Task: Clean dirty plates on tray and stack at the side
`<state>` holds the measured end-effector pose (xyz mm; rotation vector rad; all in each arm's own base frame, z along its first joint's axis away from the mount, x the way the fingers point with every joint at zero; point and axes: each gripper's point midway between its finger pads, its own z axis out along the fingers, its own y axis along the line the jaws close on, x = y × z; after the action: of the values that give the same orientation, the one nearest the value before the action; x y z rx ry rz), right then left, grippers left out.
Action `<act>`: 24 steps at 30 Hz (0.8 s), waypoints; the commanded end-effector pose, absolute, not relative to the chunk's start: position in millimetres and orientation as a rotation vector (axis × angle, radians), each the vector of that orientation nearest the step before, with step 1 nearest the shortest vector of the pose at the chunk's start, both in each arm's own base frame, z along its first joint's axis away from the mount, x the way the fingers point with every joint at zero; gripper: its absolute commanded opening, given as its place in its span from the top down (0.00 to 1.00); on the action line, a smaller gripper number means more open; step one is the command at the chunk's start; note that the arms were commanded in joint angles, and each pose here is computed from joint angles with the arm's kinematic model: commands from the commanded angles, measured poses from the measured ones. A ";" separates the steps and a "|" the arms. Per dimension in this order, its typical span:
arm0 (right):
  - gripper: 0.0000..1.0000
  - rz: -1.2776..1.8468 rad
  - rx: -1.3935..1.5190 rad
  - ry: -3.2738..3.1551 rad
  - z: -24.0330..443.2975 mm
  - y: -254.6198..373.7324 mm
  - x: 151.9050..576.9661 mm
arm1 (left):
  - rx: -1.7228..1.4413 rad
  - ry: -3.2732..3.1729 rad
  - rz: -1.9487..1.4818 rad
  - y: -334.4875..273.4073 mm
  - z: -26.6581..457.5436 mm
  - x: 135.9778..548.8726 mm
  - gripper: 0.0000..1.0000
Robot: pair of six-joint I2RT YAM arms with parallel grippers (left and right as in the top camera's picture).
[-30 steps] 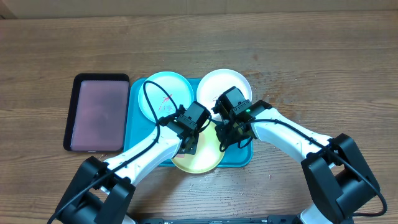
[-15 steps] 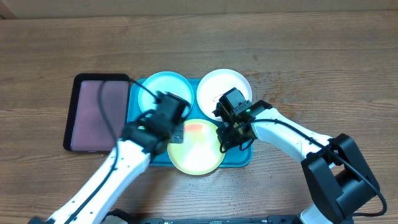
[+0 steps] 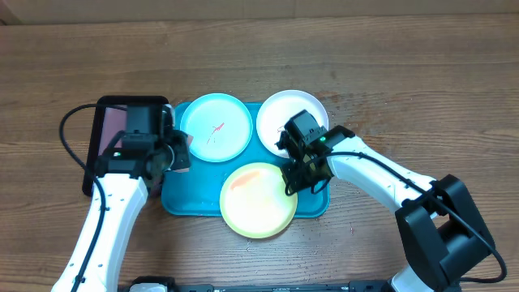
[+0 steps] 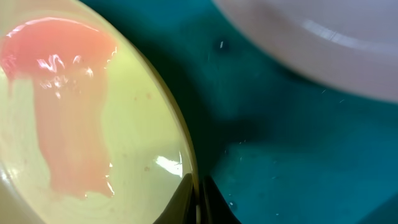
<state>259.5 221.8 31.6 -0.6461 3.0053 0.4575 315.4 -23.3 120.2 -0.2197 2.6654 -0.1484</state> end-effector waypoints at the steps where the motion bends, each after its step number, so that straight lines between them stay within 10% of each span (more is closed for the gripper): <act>1: 0.96 0.369 -0.629 2.903 59.2 224.0 291.1 | -0.188 2.647 -0.188 -20.3 127.9 321.9 0.90; 24: 0.96 -0.177 -0.448 2.384 175.7 215.7 380.6 | -0.268 2.616 -0.070 31.1 114.2 342.3 0.96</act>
<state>371.3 215.9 137.9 -0.5023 2.5143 -0.0746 334.2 25.9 115.5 -0.2943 2.6128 -0.0993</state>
